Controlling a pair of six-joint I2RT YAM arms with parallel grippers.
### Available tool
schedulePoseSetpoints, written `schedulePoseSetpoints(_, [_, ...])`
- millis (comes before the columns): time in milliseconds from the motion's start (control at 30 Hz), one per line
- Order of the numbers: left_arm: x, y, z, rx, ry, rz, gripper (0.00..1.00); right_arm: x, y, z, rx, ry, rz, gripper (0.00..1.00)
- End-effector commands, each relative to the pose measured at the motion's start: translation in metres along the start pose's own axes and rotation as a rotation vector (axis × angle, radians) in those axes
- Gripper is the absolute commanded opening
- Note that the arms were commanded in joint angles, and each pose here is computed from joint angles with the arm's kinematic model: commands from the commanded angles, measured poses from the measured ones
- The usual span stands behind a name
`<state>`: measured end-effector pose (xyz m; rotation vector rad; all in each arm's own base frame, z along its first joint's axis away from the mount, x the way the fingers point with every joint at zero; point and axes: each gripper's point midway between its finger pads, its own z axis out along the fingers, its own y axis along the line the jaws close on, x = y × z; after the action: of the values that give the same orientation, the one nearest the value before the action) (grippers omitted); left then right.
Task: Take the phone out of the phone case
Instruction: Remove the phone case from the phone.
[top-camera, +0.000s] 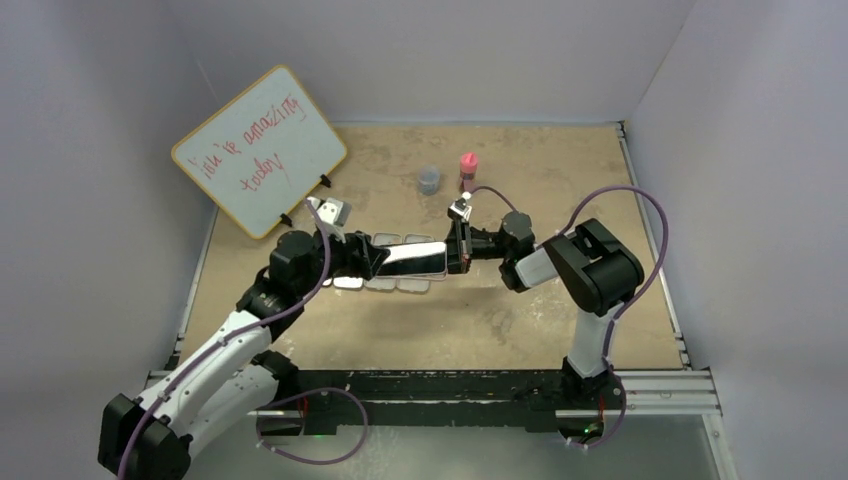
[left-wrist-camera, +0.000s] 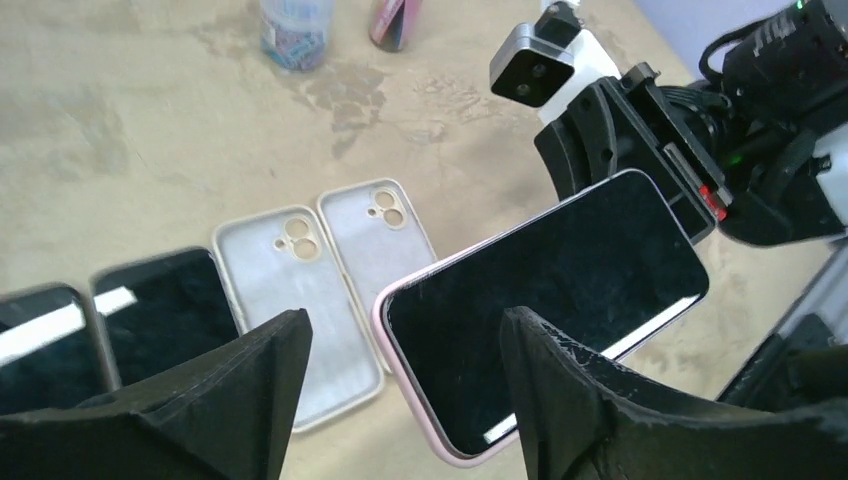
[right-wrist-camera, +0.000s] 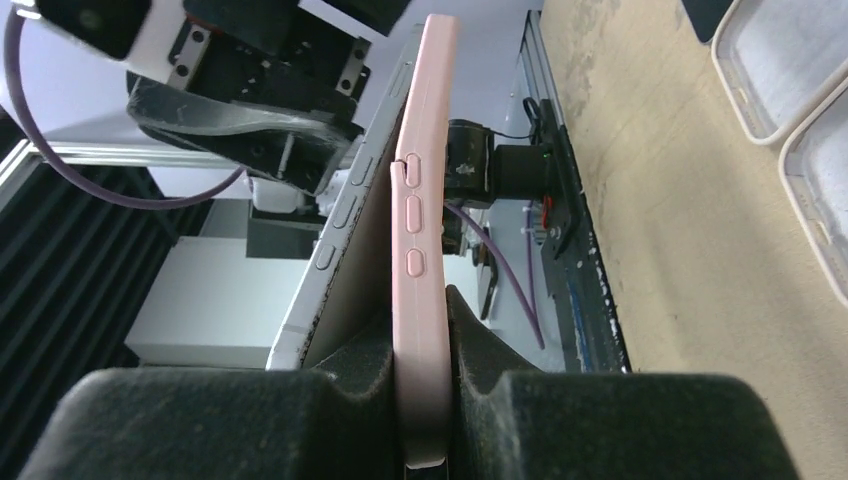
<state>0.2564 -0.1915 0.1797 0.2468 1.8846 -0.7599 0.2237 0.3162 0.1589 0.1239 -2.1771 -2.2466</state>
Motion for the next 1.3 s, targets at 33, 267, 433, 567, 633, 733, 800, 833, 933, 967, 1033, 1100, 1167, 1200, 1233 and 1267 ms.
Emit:
schedulePoseSetpoints(33, [-0.034, -0.013, -0.014, 0.072, -0.026, 0.326, 0.77, 0.012, 0.056, -0.005, -0.184, 0.04, -0.353, 0.0])
schedulePoseSetpoints(267, [-0.047, -0.055, -0.003, 0.325, -0.042, 0.549, 0.84, 0.01, 0.054, -0.004, -0.184, 0.021, -0.337, 0.0])
schedulePoseSetpoints(433, [-0.043, -0.09, 0.003, 0.546, -0.036, 0.698, 0.86, 0.011, 0.052, -0.004, -0.174, 0.018, -0.341, 0.0])
schedulePoseSetpoints(567, [-0.036, -0.109, 0.005, 0.676, -0.045, 0.809, 0.87, 0.013, 0.049, -0.002, -0.152, 0.02, -0.35, 0.0])
schedulePoseSetpoints(633, [-0.026, -0.117, 0.004, 0.744, -0.021, 0.844, 0.88, 0.013, 0.048, 0.0, -0.135, 0.021, -0.362, 0.0])
schedulePoseSetpoints(733, [-0.014, -0.125, 0.007, 0.798, 0.015, 0.881, 0.92, 0.013, 0.043, 0.004, -0.099, 0.026, -0.373, 0.0])
schedulePoseSetpoints(800, [-0.009, -0.126, 0.011, 0.813, 0.043, 0.899, 0.92, 0.012, 0.04, 0.008, -0.071, 0.025, -0.385, 0.0])
schedulePoseSetpoints(833, [-0.007, -0.128, 0.013, 0.818, 0.054, 0.909, 0.93, 0.011, 0.038, 0.009, -0.057, 0.023, -0.391, 0.0])
schedulePoseSetpoints(933, [-0.003, -0.128, 0.02, 0.805, 0.077, 0.933, 0.93, 0.01, 0.038, 0.012, -0.024, 0.022, -0.419, 0.0])
schedulePoseSetpoints(967, [-0.003, -0.128, 0.021, 0.802, 0.077, 0.941, 0.93, 0.009, 0.038, 0.013, -0.015, 0.022, -0.424, 0.0])
schedulePoseSetpoints(1033, [-0.003, -0.128, 0.022, 0.794, 0.072, 0.949, 0.93, 0.009, 0.038, 0.013, -0.003, 0.024, -0.435, 0.0])
schedulePoseSetpoints(1100, [-0.001, -0.129, 0.021, 0.791, 0.073, 0.953, 0.93, 0.008, 0.037, 0.013, 0.004, 0.023, -0.435, 0.0])
schedulePoseSetpoints(1167, [0.001, -0.13, 0.02, 0.782, 0.071, 0.963, 0.94, 0.008, 0.037, 0.013, 0.008, 0.023, -0.43, 0.0])
schedulePoseSetpoints(1200, [0.003, -0.13, 0.02, 0.774, 0.071, 0.967, 0.94, 0.007, 0.037, 0.013, 0.009, 0.022, -0.429, 0.0])
schedulePoseSetpoints(1233, [0.004, -0.131, 0.02, 0.763, 0.067, 0.972, 0.94, 0.007, 0.037, 0.014, 0.01, 0.022, -0.427, 0.0])
schedulePoseSetpoints(1267, [0.006, -0.13, 0.02, 0.746, 0.066, 0.976, 0.95, 0.007, 0.037, 0.014, 0.01, 0.021, -0.427, 0.0])
